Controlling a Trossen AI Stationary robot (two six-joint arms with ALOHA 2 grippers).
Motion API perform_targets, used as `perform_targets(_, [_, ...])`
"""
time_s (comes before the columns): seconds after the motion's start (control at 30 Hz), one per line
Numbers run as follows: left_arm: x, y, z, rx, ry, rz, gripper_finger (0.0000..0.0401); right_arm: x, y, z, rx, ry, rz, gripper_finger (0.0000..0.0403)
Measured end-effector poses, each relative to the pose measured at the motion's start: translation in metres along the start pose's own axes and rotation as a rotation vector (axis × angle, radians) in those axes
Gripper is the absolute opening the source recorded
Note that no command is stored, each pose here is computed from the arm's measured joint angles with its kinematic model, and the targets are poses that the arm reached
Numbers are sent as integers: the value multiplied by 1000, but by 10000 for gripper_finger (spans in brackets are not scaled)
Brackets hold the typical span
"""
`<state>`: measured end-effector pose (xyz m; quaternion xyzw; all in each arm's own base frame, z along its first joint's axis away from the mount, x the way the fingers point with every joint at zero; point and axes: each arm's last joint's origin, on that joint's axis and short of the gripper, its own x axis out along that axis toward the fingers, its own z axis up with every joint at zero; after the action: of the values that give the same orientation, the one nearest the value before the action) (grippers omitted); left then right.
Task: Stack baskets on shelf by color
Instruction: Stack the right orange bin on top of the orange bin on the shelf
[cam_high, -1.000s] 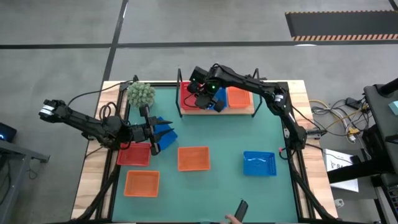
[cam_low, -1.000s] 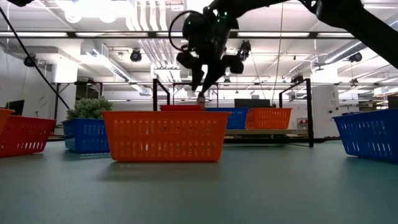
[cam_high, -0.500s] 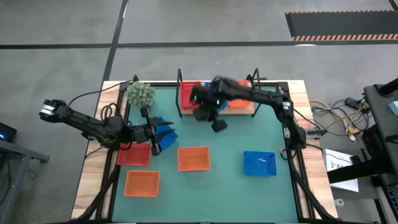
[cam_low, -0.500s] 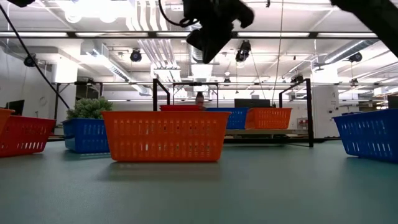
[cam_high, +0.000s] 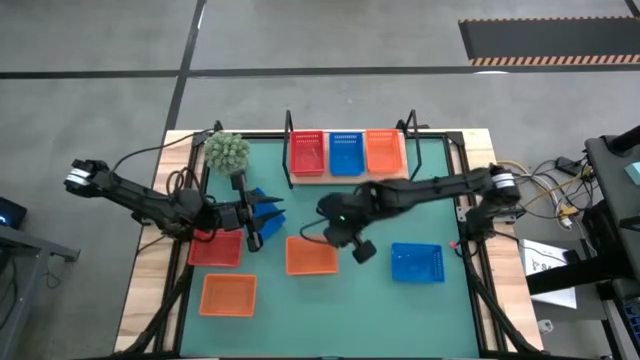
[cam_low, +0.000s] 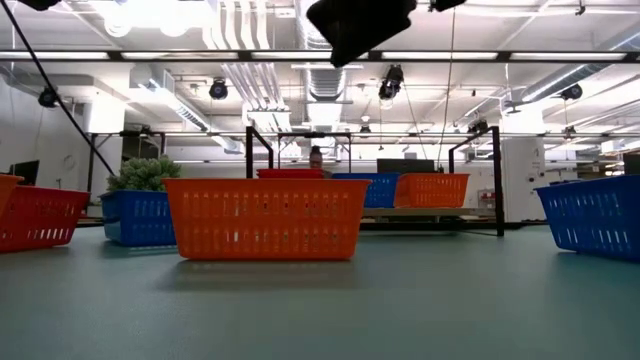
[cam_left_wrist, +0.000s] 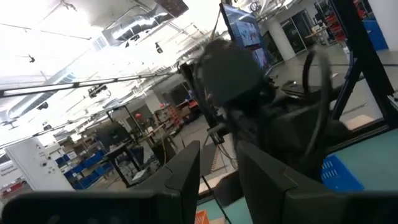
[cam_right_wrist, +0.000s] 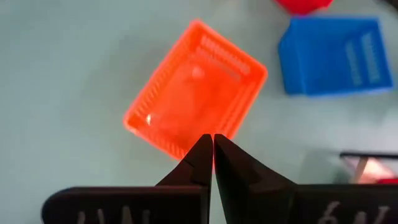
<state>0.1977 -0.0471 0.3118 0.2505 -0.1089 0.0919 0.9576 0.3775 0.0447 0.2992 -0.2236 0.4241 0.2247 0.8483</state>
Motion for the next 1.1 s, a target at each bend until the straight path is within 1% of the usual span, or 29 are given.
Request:
perform_targets(0.13, [2, -2, -1, -19, 0, -1, 90, 9, 19, -6, -38, -105, -72, 9])
perform_targets(0.33, [2, -2, -1, -26, -2, 0, 90, 36, 37, -15, -79, -301, -205, 9])
perform_targets(0.4, [2, -2, -1, -28, -3, 1, 90, 44, 41, -23, -91, -319, -215, 9])
perform_targets(0.53, [2, -2, -2, -49, 0, -1, 90, 55, 47, -38, -123, -269, -194, 10])
perform_targets(0.6, [2, -3, -2, -49, 3, -3, 90, 57, 50, -43, -112, -227, -167, 19])
perform_targets(0.7, [2, -3, -2, -49, 4, -4, 90, 59, 54, -50, -139, -145, -135, 49])
perform_targets(0.83, [3, -3, -1, -51, 1, -2, 90, 56, 55, -53, -224, -42, -99, 106])
perform_targets(0.93, [3, -3, -1, -50, 1, -2, 90, 53, 52, -50, -268, -15, -137, 146])
perform_targets(1.0, [3, -3, -1, -50, 1, -2, 90, 52, 52, -49, -306, -12, -140, 164])
perform_targets(1.1, [3, -3, -1, -50, 2, -2, 90, 56, 52, -49, -373, -1, -137, 174])
